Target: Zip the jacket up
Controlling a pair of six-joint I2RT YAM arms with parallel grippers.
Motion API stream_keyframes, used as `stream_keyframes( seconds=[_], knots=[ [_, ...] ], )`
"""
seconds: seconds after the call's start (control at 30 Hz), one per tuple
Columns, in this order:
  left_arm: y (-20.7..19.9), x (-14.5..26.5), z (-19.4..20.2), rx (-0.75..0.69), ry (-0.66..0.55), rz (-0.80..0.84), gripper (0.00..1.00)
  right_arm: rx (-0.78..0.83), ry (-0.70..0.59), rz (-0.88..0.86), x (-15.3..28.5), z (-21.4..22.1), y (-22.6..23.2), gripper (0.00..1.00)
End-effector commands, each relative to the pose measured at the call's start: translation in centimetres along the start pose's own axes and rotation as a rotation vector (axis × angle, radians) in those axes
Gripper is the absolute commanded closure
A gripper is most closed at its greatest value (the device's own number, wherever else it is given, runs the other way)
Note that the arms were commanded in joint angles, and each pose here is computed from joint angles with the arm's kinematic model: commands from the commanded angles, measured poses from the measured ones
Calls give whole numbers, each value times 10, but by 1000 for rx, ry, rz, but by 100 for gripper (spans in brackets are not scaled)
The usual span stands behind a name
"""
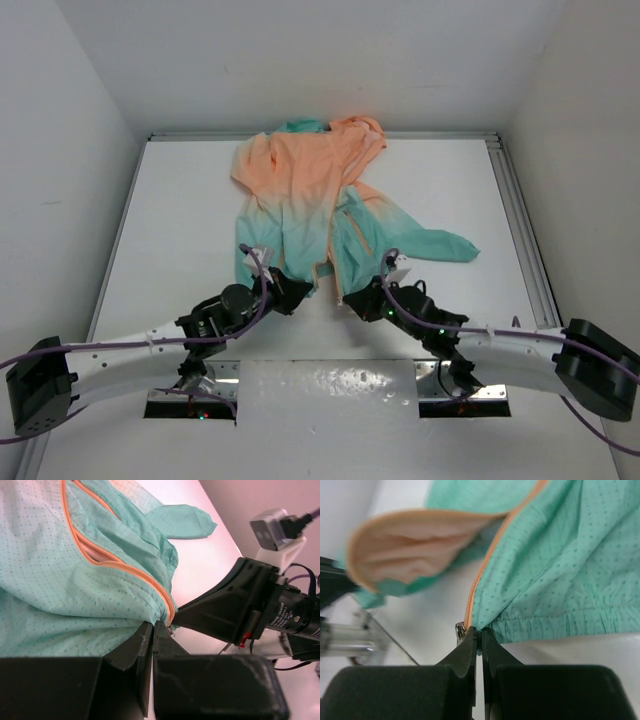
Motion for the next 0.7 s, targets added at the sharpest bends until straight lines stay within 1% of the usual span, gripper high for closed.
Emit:
stream_keyframes(
  seconds=[0.0,0.03,0.1,0.13,0.2,0.23,0.37,0.47,0.67],
  knots=[
    [-22,-3,-19,89,-59,58,100,-137,-307,-178,11,-35,20,100],
    [-24,-3,-21,109,-54,51,100,-138,-318,-176,13,-31,16,100],
    [-28,-3,-21,138,-46,57,100,-142,-383,-201,17,-38,17,100],
    [-29,-3,-22,147,-44,57,100,-142,-387,-206,18,-36,16,100],
    [-32,-5,-23,158,-36,41,100,-136,-418,-241,21,-40,19,100],
    [-33,-6,-23,163,-29,41,100,-140,-455,-268,24,-45,21,100],
    [-39,-11,-24,209,2,28,100,-76,-476,-271,25,-41,17,100],
    [-42,-14,-24,210,29,12,100,-36,-490,-274,25,-42,17,100],
    [-51,-14,-30,231,43,27,100,26,-472,-277,24,-41,17,100]
  ],
)
Point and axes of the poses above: each gripper's point midway between its finger pads, its own x axis back along the fingers, its own y axis along the line the jaws close on, z = x × y, the point moved 10 cm from there along x, back along the fingers, and after that the axes turned 12 degrees about x, right-handed, at the moved point
